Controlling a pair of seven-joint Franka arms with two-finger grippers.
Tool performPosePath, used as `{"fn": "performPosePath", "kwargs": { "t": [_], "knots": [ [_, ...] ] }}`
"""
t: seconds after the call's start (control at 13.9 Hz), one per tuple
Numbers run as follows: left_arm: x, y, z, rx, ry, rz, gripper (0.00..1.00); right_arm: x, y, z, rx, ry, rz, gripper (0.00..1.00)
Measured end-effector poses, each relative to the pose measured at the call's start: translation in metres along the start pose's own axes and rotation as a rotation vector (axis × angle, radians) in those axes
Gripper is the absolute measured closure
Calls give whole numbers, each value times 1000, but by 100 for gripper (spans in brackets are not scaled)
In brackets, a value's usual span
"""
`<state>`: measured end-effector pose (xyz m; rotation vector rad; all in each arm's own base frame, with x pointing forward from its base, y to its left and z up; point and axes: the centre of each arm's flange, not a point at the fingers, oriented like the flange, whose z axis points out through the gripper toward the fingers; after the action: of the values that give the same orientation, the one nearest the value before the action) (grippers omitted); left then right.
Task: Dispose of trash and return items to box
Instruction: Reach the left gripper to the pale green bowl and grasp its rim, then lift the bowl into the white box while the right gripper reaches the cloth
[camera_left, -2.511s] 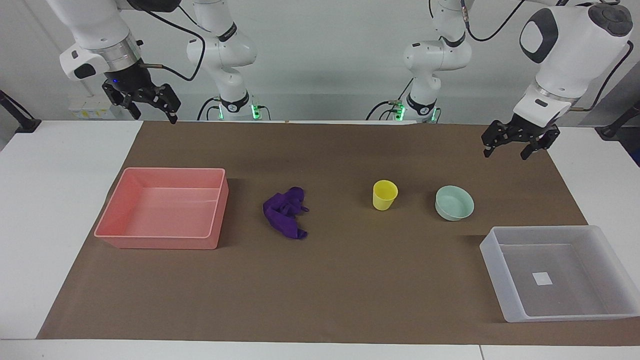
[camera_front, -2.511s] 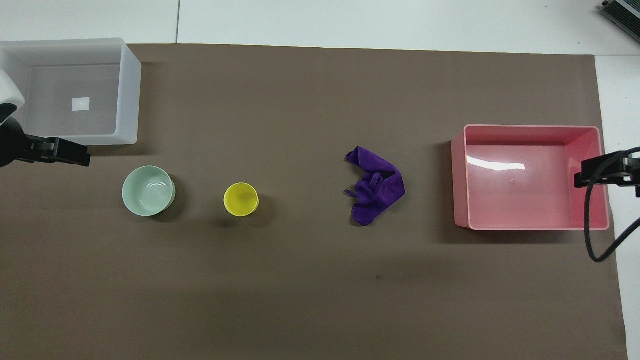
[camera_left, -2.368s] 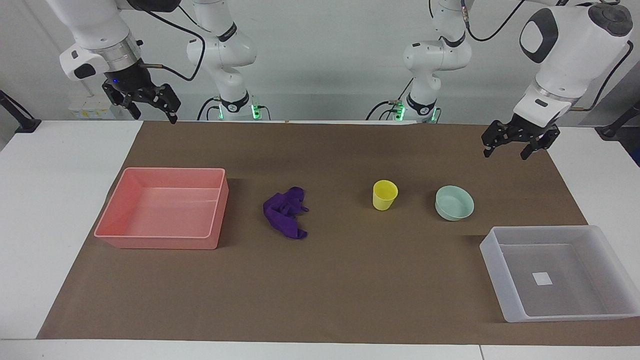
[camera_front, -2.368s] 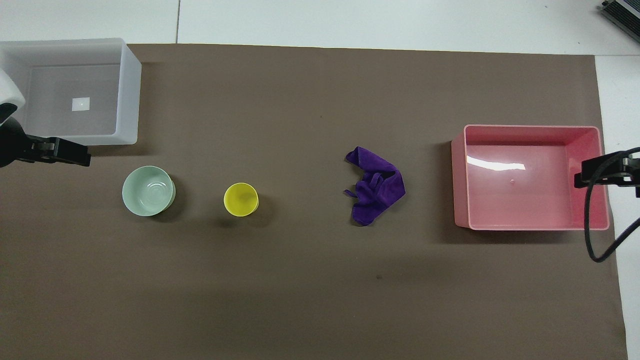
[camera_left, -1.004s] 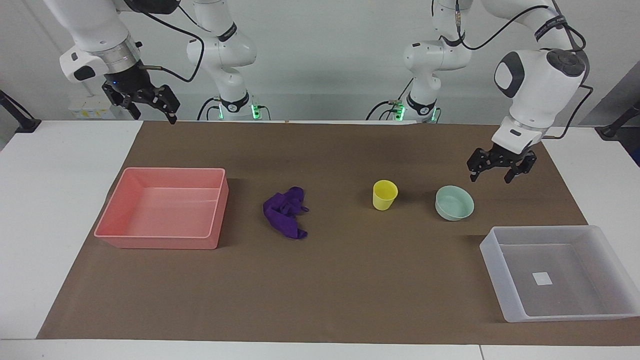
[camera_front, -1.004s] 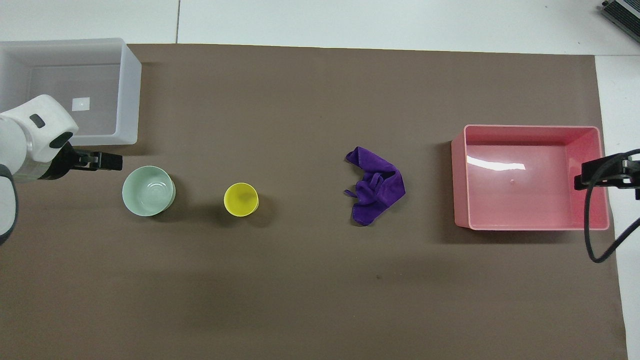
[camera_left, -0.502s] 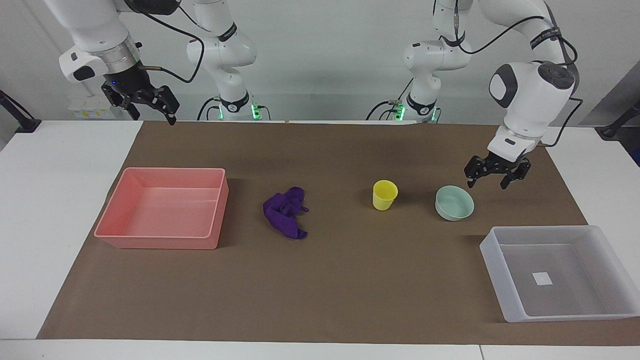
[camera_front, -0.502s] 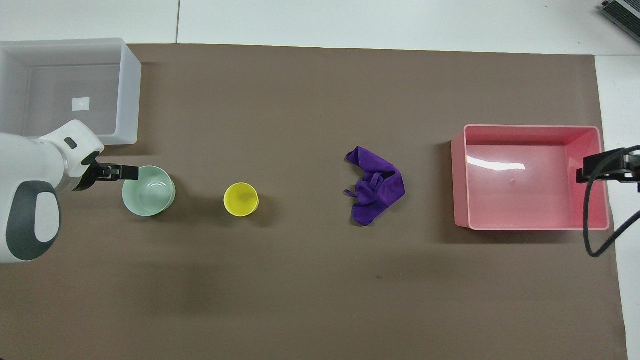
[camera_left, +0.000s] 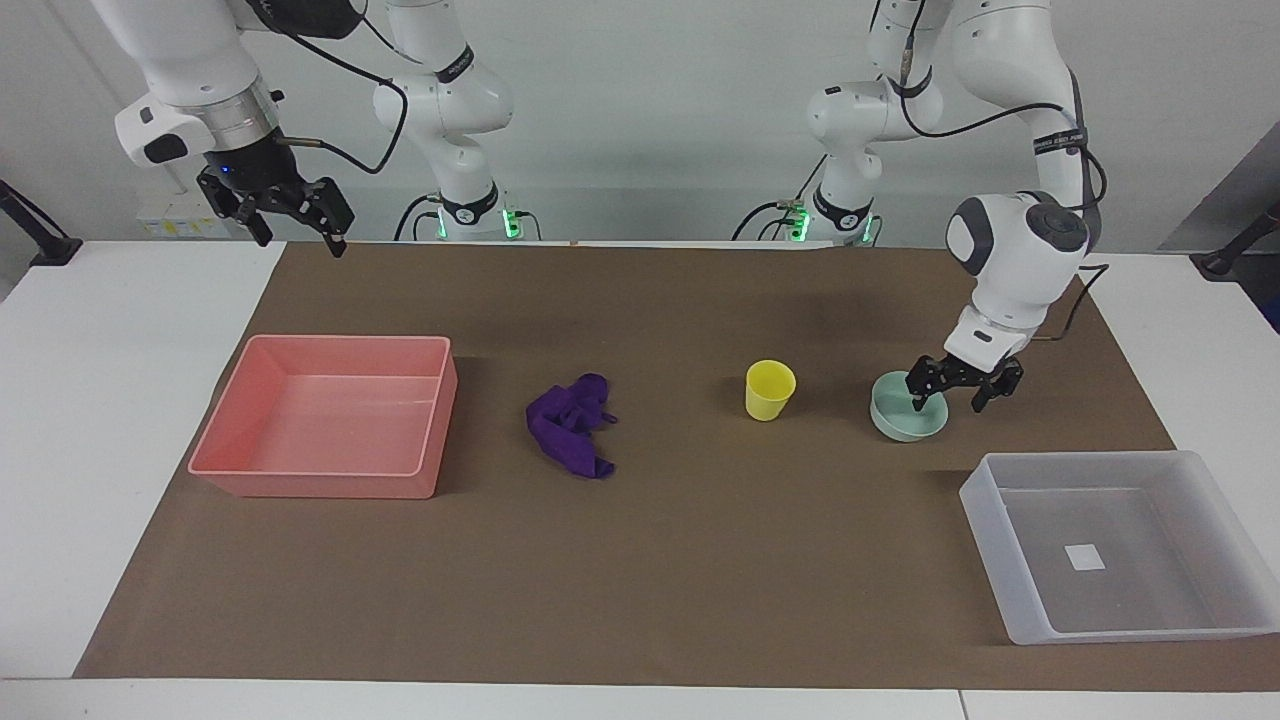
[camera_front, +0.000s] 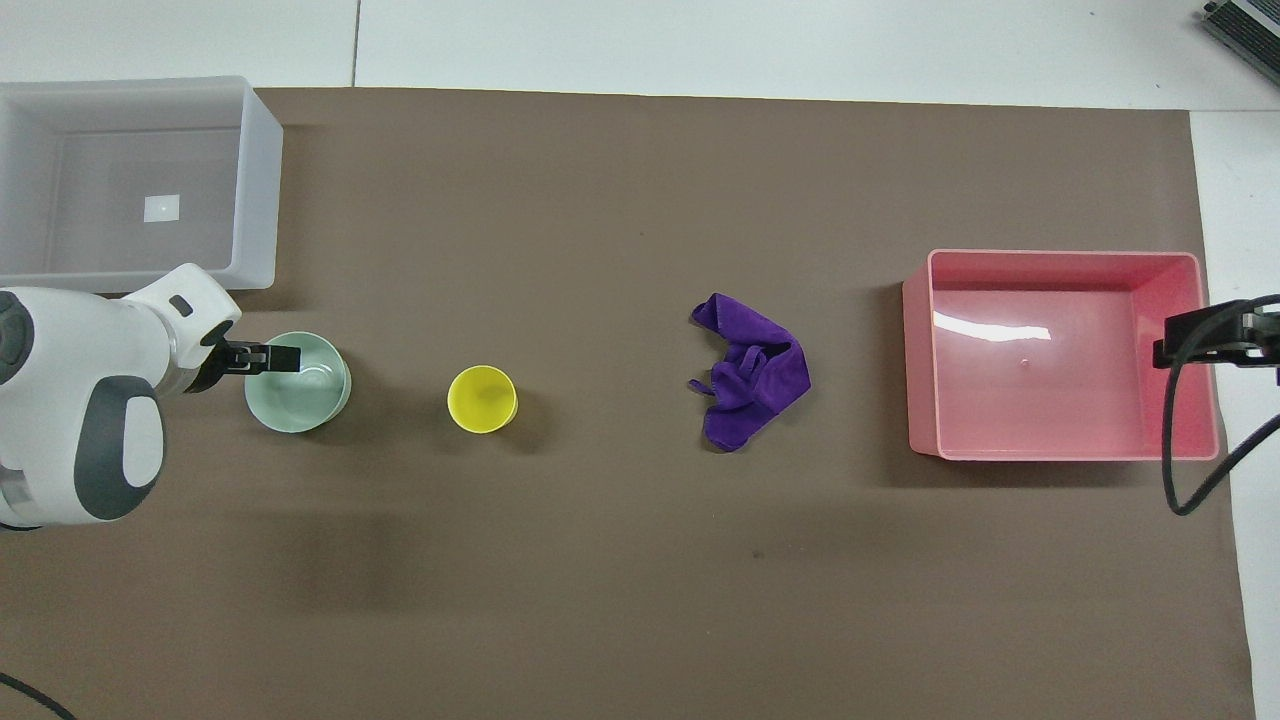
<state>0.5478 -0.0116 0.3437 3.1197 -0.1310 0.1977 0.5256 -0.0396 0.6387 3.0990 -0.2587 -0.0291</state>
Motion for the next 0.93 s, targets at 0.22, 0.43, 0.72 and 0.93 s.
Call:
{"fn": "performPosePath", "kwargs": {
  "t": [0.22, 0.43, 0.72, 0.93],
  "knots": [
    [-4, 0, 21, -3, -23, 0, 0, 0, 0, 0, 1, 3, -1, 0],
    [-6, -2, 28, -4, -33, -3, 7, 3, -15, 6, 8, 37, -28, 0],
    [-6, -2, 28, -4, -33, -3, 53, 11, -74, 46, 22, 110, -102, 0],
    [-4, -2, 22, -4, -35, 2, 88, 20, -115, 75, 32, 145, -121, 0]
  ]
}}
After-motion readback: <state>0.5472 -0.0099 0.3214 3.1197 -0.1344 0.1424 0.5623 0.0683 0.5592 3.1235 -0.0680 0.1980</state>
